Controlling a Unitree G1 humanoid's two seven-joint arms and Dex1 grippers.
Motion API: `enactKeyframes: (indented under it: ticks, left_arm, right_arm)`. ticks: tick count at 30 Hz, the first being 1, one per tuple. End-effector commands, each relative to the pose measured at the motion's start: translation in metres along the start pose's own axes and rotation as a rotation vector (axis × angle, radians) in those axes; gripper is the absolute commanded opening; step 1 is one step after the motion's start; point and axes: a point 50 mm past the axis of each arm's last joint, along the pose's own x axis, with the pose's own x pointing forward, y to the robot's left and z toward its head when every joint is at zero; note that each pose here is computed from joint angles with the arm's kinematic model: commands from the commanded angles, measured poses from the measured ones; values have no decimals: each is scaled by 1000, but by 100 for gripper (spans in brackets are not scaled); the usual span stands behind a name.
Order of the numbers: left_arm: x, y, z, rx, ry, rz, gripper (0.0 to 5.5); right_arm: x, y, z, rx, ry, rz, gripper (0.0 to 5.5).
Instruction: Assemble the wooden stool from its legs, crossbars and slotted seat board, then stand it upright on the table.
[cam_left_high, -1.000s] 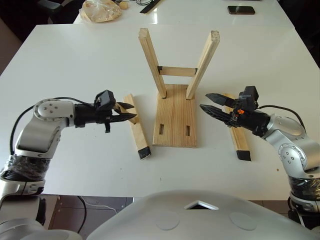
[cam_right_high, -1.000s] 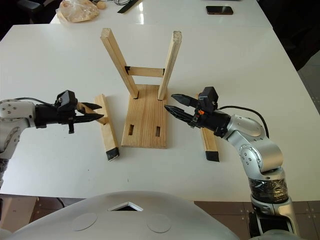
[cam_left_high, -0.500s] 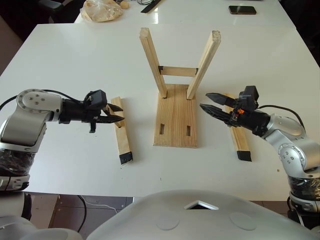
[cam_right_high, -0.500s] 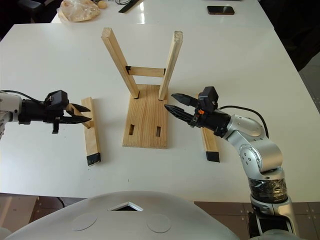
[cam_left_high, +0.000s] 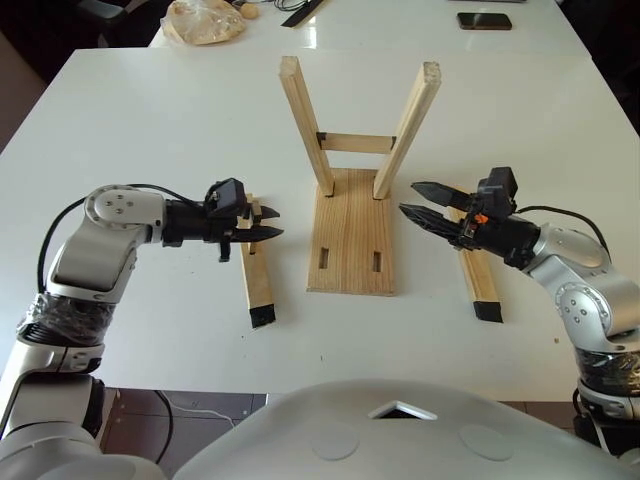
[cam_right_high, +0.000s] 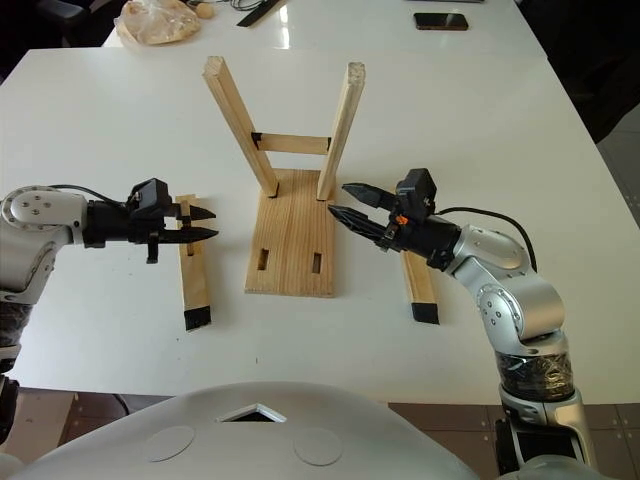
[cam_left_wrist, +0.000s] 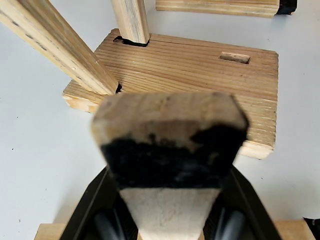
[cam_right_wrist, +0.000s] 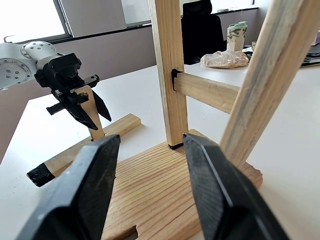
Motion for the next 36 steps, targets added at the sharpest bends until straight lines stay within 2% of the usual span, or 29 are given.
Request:
enactKeyframes:
  ticks: [1,8,20,28,36]
  left_arm:
    - [-5,-12,-45,-166,90,53,131]
    - [-18,-8,-40,-168,9,150,131]
    - [2,-8,-26,-168,-245,281,131]
    - [7,13,-32,-140,-259,505,131]
    - [10,6,-41,-149,-203,438,131]
  right_arm:
    - [-1,-1,-1,-3,11,-7,229]
    - [-3,0,-1,-2,10,-14,229]
    - [-1,-9,8,-30,21,15,229]
    - [0,-15,13,-43,24,26,229]
    - [1,-17,12,-42,23,24,229]
